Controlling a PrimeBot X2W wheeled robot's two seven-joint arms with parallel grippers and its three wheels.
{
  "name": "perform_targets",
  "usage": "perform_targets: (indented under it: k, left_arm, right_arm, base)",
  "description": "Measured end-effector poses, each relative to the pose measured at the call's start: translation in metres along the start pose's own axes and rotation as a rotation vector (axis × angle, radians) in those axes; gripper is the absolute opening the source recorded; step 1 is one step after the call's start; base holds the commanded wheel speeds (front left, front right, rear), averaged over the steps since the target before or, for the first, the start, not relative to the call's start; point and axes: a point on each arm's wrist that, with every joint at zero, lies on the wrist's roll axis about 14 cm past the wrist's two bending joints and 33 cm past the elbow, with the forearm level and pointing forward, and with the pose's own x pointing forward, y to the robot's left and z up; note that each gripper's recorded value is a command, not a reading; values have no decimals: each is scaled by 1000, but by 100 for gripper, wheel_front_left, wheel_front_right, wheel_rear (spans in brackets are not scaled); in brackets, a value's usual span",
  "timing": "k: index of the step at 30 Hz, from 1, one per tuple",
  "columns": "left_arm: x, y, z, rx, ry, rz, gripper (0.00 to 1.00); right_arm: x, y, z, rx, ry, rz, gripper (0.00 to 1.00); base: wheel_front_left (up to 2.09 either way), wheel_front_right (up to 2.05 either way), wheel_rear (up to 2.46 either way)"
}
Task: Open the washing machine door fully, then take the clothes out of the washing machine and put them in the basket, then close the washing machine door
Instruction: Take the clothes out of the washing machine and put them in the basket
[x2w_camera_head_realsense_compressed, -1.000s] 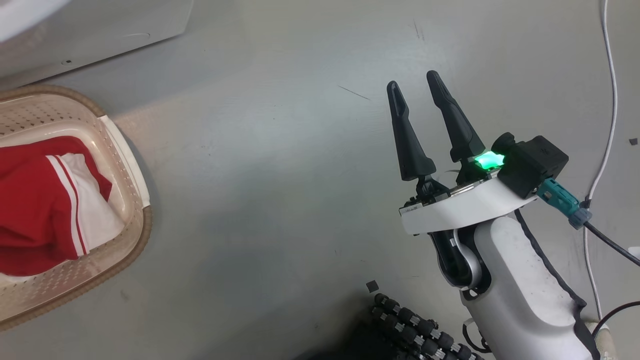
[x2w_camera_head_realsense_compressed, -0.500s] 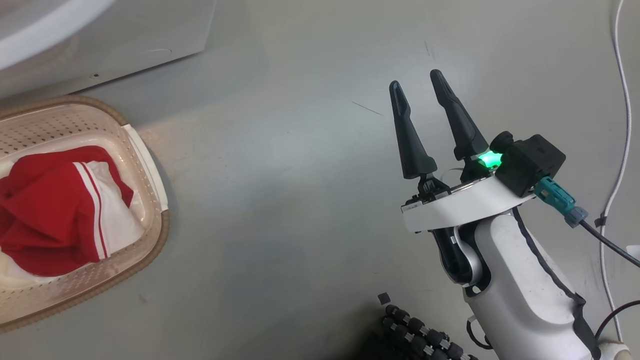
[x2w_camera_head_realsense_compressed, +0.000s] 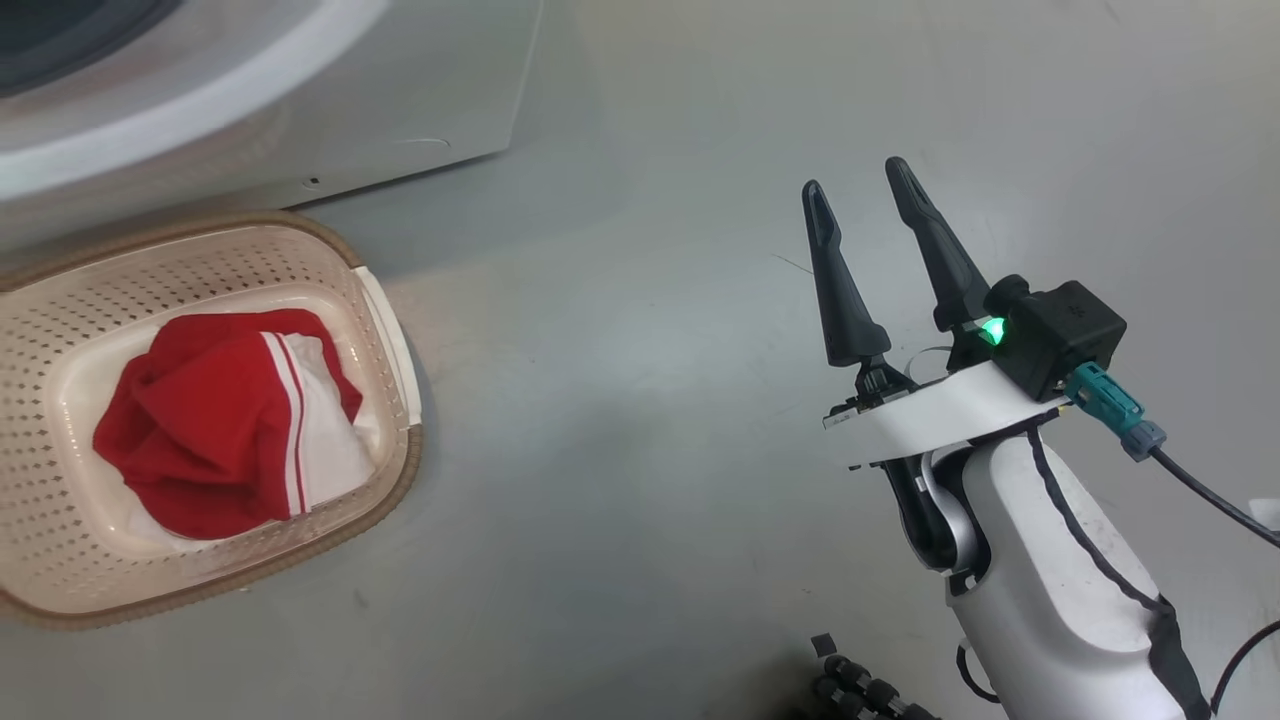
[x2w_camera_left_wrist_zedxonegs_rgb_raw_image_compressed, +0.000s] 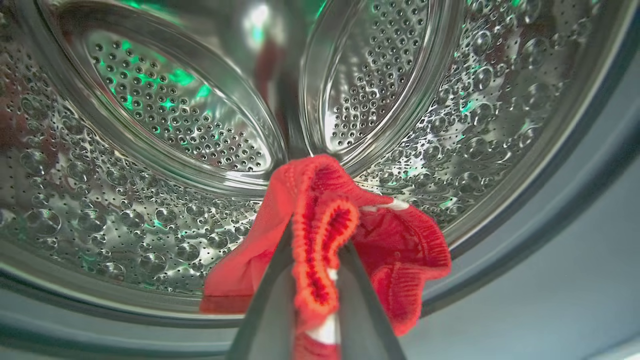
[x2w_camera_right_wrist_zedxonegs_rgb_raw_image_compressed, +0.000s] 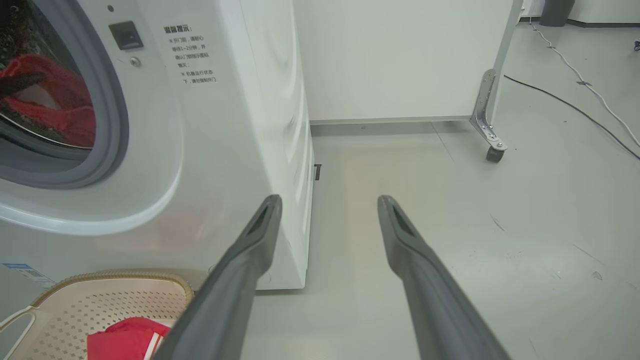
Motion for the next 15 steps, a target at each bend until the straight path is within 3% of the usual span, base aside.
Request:
perform_targets:
  k: [15]
  left_arm:
    - [-80, 1, 35, -57, -181, 38, 0]
  right_arm:
    - [-13, 20, 1, -28, -2, 58, 100]
  base:
    - [0, 0, 0]
